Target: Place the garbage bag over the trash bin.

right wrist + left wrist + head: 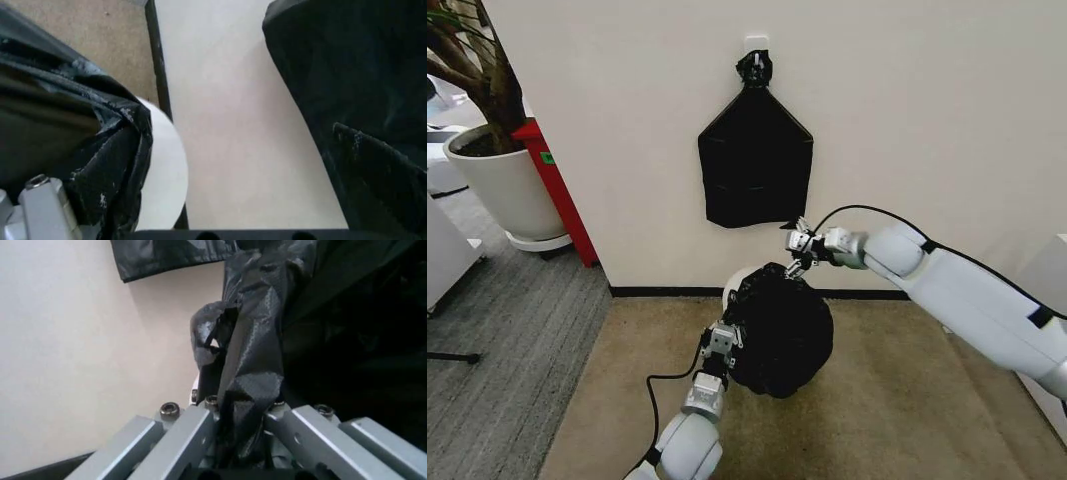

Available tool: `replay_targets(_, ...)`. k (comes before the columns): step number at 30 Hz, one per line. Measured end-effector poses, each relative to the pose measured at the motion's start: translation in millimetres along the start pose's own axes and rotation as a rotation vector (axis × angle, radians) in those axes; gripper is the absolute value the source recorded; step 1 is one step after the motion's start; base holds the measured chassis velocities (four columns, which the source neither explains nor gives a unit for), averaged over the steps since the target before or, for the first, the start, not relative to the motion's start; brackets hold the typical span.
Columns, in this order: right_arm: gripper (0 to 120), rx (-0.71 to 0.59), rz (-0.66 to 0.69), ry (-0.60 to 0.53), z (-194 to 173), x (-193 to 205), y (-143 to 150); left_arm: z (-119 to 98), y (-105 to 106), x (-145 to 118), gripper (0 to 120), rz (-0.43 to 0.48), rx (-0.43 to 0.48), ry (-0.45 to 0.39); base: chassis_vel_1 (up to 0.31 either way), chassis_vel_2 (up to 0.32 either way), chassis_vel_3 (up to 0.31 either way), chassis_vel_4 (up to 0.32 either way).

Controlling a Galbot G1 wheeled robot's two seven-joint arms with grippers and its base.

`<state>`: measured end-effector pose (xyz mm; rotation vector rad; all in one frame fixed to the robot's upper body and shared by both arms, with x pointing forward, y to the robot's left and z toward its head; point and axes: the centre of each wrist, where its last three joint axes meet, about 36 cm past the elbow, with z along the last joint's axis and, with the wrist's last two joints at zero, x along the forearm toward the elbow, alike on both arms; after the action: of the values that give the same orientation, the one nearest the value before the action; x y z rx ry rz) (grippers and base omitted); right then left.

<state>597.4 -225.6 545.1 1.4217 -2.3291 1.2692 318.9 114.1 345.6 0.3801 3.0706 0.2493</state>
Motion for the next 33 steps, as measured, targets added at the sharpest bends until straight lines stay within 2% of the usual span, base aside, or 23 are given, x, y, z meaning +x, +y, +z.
replay_targets(5,100,-0.009,-0.016,-0.011,0,-29,-1,-1,-6,10,1,0.013,0.002,-0.007,0.000,0.000,0.000,0.000)
replay_targets(12,100,-0.012,-0.019,-0.019,-2,-38,-1,0,-3,9,1,0.008,-0.003,-0.010,0.000,0.000,0.000,0.000)
replay_targets(22,100,0.001,-0.028,-0.031,-8,-25,-1,7,6,-7,1,-0.039,0.019,0.008,0.000,0.000,0.000,0.000)
replay_targets(25,100,0.008,-0.019,-0.031,-8,-10,-3,10,14,-17,1,-0.067,0.021,0.014,0.000,0.000,0.000,0.000)
replay_targets(33,100,-0.010,0.028,-0.037,1,15,-9,10,20,-25,1,-0.091,0.033,0.018,0.000,0.000,0.000,0.000)
